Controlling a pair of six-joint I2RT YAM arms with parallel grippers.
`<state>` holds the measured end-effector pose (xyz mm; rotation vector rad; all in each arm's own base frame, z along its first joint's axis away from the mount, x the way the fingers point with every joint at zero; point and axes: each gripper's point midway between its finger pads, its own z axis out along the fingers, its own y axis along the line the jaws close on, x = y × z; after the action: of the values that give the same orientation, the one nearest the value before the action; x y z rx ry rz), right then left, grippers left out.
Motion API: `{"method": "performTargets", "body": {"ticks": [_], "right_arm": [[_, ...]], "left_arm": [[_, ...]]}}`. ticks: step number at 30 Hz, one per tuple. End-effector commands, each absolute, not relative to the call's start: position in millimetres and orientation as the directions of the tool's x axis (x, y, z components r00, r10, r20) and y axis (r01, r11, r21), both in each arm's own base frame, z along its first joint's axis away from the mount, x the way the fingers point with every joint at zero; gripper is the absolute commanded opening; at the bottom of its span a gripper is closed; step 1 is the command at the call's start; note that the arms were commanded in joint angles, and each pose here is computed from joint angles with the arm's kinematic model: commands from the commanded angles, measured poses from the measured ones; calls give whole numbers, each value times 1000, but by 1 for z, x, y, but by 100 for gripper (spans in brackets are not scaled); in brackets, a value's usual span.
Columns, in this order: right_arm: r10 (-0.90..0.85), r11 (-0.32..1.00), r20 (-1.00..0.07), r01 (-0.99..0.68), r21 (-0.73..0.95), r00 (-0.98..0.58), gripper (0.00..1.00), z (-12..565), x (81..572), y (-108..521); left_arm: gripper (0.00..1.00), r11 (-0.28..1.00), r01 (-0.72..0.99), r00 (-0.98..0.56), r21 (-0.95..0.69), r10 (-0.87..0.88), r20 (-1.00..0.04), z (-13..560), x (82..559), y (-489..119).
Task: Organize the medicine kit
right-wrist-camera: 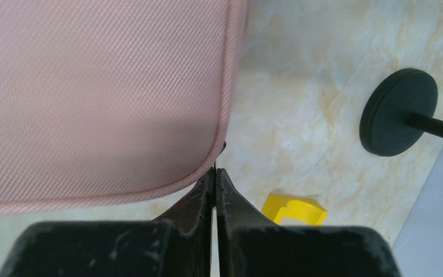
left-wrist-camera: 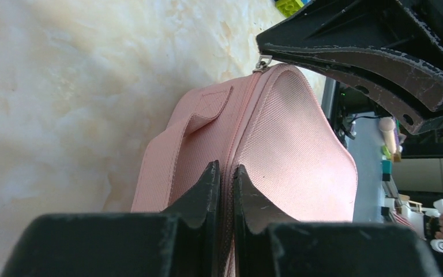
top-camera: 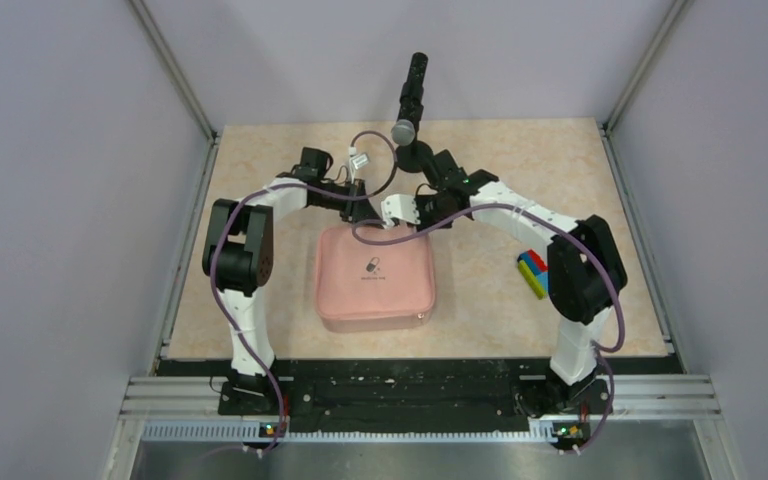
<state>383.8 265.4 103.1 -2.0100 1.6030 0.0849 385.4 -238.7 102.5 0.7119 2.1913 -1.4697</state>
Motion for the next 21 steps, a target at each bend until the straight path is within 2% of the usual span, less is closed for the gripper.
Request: {"method": "performTargets", "body": {"ticks": [1,9,15,21], "right_arm": [[-909,-217,-300,-943,-253,290,0,99,330,215],[-912,-208,-331,-969,-132,241,0,84,280,196],[-898,-114,-427,-993,-11,108,0,84,255,214],[-901,-115,-422,-993,9,100,0,83,246,212]], "left_arm": [[0,418,622,-758,-662,109,-643,115,414,-205],[0,507,530,-786,-680,-7,-618,119,436,-186],[0,640,306,-794,-705,-236,-560,117,463,-158],[0,748,170,-739,-642,-334,-585,116,485,-118]]}}
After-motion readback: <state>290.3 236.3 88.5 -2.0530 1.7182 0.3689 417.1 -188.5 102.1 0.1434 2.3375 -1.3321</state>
